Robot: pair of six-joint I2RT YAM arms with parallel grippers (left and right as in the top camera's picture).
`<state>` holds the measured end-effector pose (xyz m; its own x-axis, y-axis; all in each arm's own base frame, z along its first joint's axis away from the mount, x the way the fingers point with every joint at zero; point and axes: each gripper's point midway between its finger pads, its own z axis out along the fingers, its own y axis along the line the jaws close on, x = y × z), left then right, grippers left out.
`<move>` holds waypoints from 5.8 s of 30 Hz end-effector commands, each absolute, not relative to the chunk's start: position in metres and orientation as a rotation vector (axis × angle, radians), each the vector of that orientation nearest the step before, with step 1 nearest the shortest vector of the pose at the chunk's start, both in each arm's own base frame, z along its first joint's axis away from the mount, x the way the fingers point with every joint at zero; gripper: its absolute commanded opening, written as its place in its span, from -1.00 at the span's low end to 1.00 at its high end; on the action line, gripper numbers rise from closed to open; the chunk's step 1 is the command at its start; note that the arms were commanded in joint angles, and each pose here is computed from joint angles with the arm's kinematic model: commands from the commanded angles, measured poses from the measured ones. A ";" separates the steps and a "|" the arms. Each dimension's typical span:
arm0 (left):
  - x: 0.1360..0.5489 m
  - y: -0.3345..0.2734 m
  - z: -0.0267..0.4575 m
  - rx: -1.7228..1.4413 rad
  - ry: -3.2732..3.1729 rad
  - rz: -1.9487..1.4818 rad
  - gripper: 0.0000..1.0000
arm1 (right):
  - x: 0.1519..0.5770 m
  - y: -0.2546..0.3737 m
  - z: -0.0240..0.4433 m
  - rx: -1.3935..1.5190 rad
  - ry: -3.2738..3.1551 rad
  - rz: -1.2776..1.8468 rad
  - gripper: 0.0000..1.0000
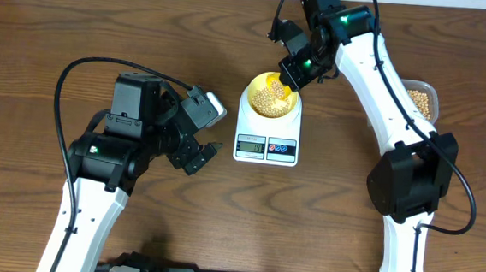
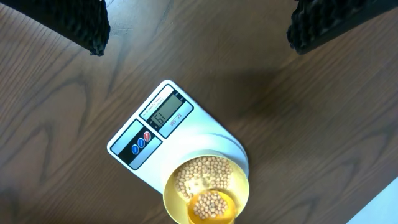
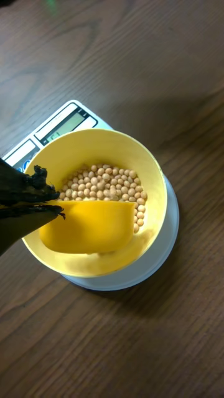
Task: Scoop item into bowl and weigh 50g on scale
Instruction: 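Tilt the scoop with the right gripper to pour soybeans into the bowl, then move the empty scoop back right to the soybean tub, then dip the scoop into the soybeans and lift a second scoopful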
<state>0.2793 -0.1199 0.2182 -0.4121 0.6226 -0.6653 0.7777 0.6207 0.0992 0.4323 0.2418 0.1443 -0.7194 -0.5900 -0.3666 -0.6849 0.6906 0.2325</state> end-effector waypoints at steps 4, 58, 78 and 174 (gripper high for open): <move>0.277 -0.119 0.218 1.096 2.158 -0.300 0.87 | 0.434 0.247 0.174 -1.043 2.552 0.498 -0.98; 0.277 -0.119 0.218 1.096 2.158 -0.300 0.87 | 0.428 0.255 0.197 -1.299 2.374 0.319 -0.98; 0.277 -0.119 0.218 1.096 2.158 -0.300 0.87 | 0.430 0.252 0.194 -1.330 2.369 0.210 -0.98; 0.277 -0.119 0.218 1.096 2.158 -0.300 0.87 | 0.422 0.000 0.093 0.077 2.984 0.606 -0.98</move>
